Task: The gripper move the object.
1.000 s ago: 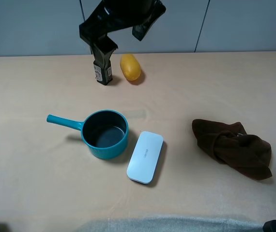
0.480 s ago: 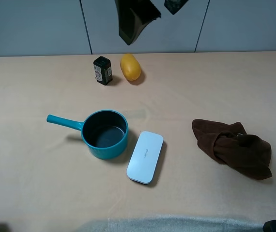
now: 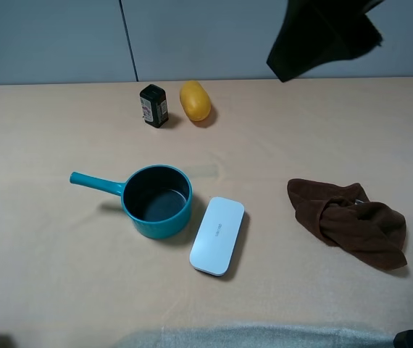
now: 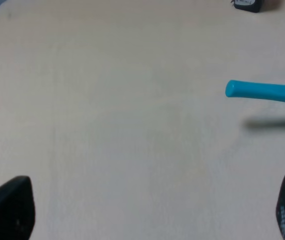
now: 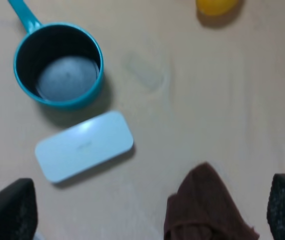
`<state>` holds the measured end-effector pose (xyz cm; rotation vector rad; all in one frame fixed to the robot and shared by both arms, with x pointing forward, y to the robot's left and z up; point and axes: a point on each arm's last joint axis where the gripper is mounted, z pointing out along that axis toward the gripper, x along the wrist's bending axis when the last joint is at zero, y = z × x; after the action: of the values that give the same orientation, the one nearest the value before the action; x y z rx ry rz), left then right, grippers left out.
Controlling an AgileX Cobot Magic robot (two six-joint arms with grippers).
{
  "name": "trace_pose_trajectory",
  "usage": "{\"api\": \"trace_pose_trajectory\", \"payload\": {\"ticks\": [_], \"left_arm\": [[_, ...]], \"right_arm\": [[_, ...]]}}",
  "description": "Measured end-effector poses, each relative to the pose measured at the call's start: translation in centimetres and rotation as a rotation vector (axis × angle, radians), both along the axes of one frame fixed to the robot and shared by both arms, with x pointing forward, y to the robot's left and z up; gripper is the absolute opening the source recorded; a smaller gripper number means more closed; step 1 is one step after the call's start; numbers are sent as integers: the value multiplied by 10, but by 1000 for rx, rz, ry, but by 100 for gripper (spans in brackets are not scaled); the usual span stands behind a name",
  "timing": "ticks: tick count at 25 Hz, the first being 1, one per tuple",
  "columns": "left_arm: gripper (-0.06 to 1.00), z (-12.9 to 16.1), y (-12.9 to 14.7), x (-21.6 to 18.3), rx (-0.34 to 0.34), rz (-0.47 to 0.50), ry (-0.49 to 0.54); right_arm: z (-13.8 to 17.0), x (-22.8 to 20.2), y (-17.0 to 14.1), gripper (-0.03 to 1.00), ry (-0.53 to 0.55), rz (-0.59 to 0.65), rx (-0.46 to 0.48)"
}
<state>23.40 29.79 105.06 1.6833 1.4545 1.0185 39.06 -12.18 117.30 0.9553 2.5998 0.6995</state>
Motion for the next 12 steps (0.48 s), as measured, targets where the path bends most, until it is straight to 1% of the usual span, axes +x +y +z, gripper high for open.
{"api": "trace_pose_trajectory", "payload": {"ticks": [5,12], "left_arm": [[96,0,0,0,0,0,0],[96,0,0,0,0,0,0]], "right_arm": [[-13,-21,-27,69,20,-25,0],[-31,-48,-61,69,42,-88,32]]}}
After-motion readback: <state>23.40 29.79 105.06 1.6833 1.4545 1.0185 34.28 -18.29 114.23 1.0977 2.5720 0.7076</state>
